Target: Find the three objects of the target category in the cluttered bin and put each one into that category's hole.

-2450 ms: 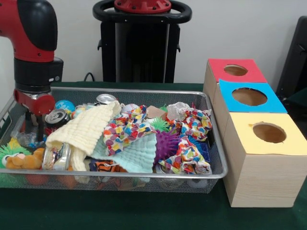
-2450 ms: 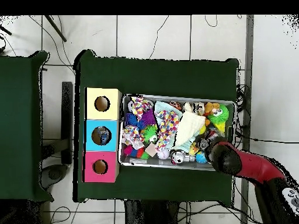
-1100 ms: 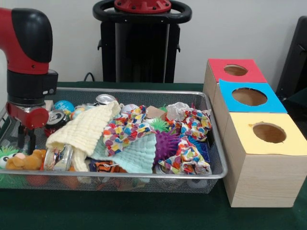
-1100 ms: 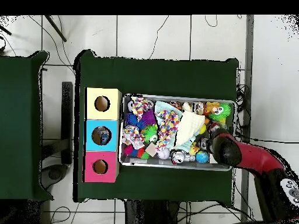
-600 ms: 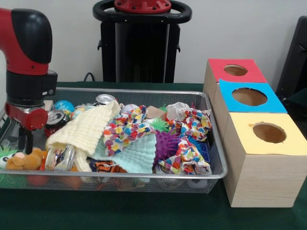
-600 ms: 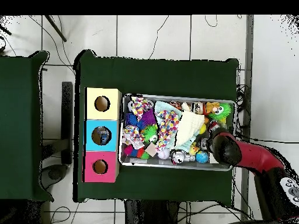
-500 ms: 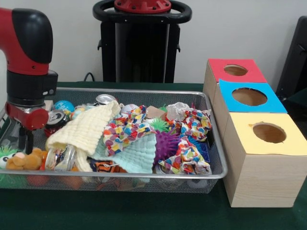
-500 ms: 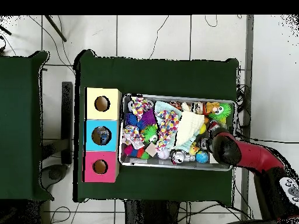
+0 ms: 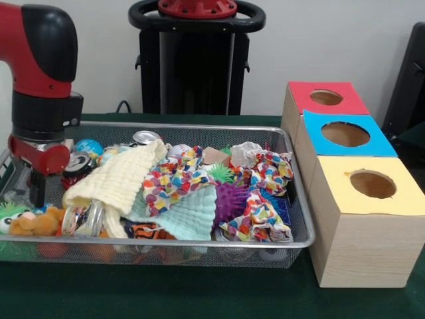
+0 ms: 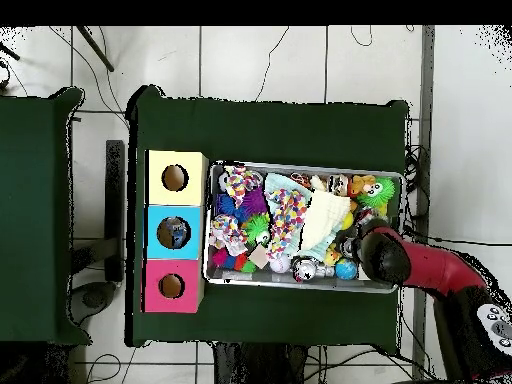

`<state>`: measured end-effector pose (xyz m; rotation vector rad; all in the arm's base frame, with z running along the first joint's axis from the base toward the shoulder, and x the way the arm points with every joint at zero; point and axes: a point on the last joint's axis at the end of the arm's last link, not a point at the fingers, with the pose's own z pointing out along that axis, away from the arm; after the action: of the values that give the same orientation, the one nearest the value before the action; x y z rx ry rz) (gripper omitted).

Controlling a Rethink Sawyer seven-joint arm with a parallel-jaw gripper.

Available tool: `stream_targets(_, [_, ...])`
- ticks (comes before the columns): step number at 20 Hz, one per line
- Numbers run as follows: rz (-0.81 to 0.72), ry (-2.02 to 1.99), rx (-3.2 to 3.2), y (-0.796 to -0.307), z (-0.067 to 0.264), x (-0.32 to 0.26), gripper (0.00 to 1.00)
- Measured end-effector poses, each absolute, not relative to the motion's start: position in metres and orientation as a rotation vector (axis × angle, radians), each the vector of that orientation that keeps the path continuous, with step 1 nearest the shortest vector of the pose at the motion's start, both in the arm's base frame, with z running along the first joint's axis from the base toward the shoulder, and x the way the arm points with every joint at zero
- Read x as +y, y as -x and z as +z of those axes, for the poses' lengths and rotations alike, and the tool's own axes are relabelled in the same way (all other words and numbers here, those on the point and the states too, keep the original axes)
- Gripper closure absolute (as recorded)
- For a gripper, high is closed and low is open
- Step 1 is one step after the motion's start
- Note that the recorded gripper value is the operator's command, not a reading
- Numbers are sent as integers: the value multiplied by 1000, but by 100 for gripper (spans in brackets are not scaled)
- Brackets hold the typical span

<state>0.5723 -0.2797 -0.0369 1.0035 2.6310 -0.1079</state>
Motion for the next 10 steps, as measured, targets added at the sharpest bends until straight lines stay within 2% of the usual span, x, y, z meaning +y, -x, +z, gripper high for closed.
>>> stream_targets(4, [-113,-997,2628,-569,-22,-278,100])
stream_targets(10, [-149,-983,2611,-564,27,-279,100])
